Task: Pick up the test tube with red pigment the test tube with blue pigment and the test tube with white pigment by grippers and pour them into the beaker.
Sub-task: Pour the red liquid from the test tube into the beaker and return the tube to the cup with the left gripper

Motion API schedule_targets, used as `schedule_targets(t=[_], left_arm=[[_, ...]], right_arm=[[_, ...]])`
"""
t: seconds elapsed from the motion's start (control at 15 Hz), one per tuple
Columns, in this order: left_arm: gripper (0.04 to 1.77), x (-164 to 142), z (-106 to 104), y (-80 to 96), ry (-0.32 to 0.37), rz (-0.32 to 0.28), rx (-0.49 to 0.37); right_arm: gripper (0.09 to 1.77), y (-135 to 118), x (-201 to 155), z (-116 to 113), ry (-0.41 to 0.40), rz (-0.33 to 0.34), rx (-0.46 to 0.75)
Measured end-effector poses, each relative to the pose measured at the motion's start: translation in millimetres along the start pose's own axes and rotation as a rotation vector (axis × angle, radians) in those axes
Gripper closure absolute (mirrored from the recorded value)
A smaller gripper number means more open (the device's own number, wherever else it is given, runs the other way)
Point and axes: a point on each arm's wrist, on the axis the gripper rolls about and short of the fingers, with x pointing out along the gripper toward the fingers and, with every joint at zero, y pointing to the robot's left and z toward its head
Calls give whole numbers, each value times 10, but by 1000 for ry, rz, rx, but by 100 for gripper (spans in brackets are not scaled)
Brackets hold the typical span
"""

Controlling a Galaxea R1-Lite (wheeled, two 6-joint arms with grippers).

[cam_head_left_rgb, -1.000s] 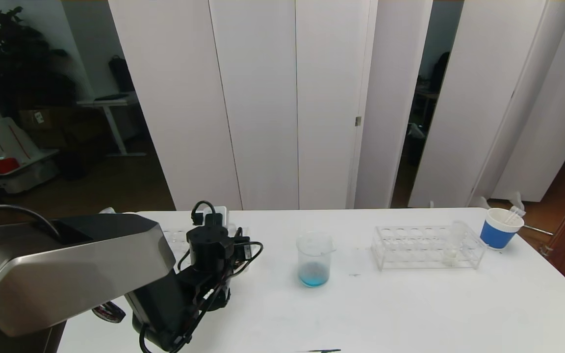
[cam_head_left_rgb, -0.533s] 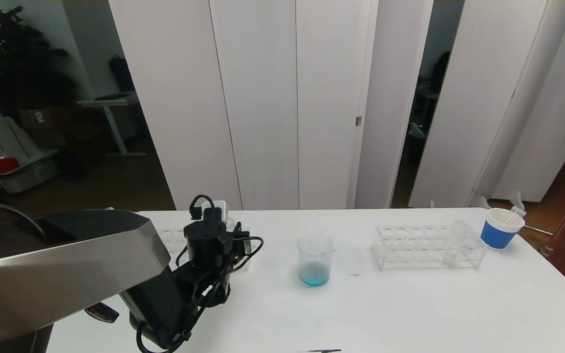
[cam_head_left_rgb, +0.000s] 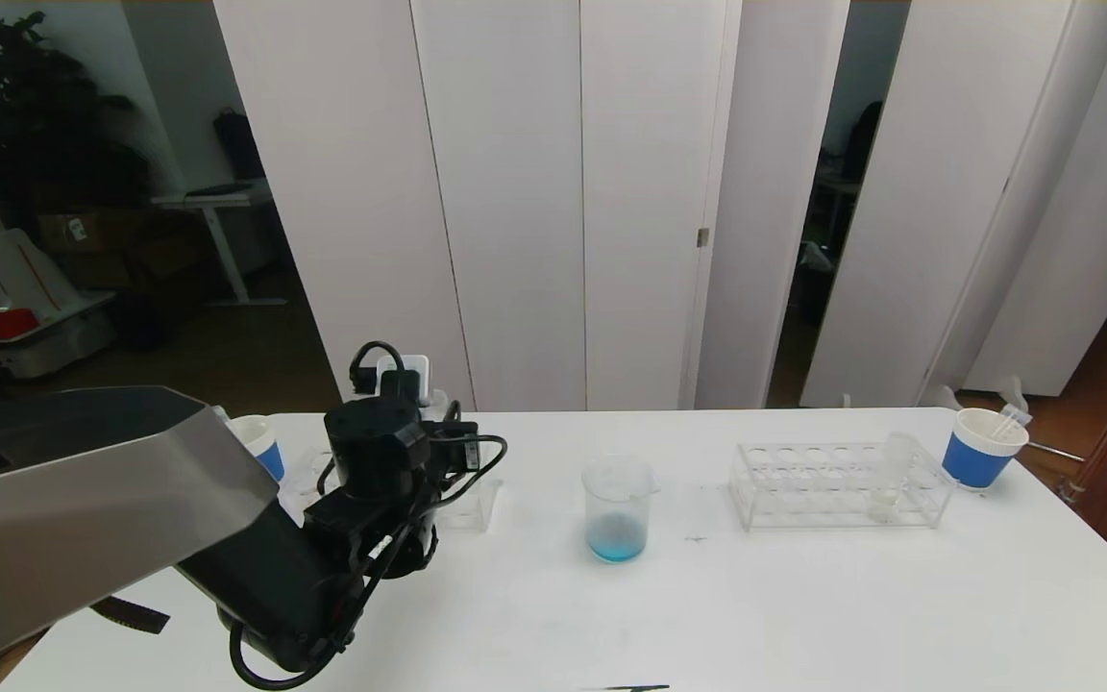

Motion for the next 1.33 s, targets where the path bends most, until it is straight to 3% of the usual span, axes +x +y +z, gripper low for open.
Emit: schedule_targets(t=[0.2,0.53,0.8,1.0,1.2,1.33], left_arm=[[122,-96,230,-18,-9,-29,23],[122,-274,739,-22,16,-134,43],[122,-358,1163,-83,51,-283,61],[122,-351,1436,-162,20,-451,44],[122,-313,1491,-267,-12,-556,49],[122,-256,1426,-344,-18,-662,89]], right_arm=[[11,0,0,0,0,0,0],[11,0,0,0,0,0,0],[11,0,0,0,0,0,0],[11,0,0,0,0,1,0],[11,0,0,0,0,0,0],[11,0,0,0,0,0,0]])
